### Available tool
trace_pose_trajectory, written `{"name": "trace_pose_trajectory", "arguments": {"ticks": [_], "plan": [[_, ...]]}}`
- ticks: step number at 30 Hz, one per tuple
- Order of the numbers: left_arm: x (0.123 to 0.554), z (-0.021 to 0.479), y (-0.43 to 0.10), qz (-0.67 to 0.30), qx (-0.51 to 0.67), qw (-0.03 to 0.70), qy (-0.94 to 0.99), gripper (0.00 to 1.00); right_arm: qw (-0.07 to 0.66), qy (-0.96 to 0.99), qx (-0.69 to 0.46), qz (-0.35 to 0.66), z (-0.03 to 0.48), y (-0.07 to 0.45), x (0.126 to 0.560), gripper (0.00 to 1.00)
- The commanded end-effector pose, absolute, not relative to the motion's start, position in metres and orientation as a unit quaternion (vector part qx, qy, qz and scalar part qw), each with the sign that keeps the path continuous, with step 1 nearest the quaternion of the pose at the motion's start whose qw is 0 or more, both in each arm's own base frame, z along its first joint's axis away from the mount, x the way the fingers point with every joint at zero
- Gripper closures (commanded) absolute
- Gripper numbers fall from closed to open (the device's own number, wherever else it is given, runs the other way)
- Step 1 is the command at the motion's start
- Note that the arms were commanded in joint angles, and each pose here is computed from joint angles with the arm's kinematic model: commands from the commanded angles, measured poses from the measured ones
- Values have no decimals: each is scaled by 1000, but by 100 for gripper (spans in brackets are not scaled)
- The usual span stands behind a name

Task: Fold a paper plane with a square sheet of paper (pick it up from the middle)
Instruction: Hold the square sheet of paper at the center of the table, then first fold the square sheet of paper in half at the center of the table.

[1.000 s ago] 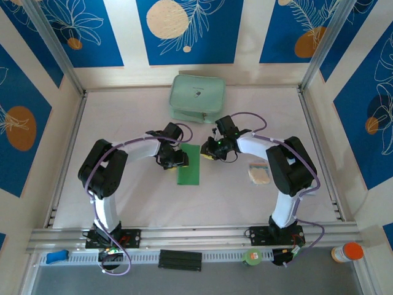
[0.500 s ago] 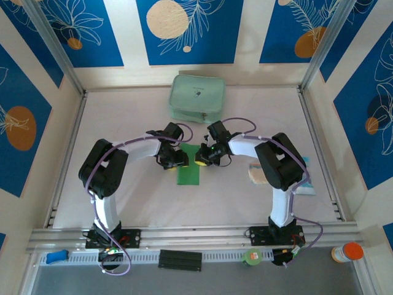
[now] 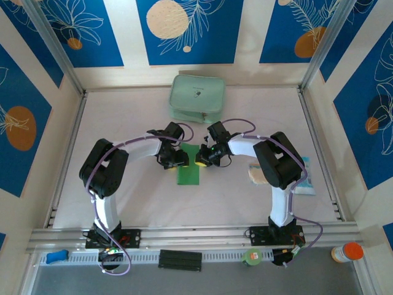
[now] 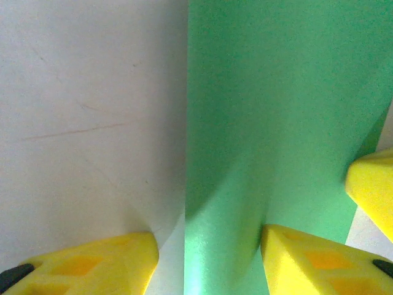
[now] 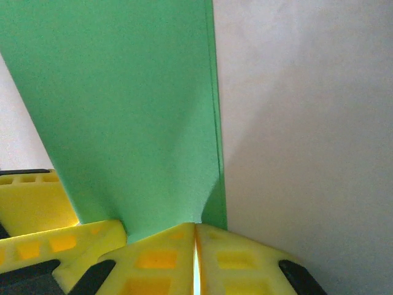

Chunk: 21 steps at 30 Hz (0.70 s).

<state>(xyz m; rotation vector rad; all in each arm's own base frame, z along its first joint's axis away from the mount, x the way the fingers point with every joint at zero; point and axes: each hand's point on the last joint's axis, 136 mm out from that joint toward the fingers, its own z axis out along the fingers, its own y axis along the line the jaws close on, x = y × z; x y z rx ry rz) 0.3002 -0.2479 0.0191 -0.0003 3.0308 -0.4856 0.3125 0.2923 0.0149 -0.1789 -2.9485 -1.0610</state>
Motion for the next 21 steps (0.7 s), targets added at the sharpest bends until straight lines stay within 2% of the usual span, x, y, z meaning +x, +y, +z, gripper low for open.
{"name": "trace_pose_trajectory", "arguments": {"ticks": [1,7,10,13,16,21], "plan": [[284,-2,-234,-105,16,5,994,45,39,-956,-66,-282,-20,273,291,90],[317,65,-231,-108,-5,101,989,42,41,-966,-59,-249,-31,262,286,91],[323,84,-234,-128,-15,130,983,46,42,-968,-57,-239,-34,259,286,91],[324,96,-255,-191,-13,130,973,54,46,-970,-60,-233,-36,258,286,92],[318,99,-286,-274,-13,100,956,61,50,-970,-66,-229,-38,257,285,93],[311,84,-305,-313,-22,55,948,76,55,-971,-70,-220,-42,255,283,94]]}}
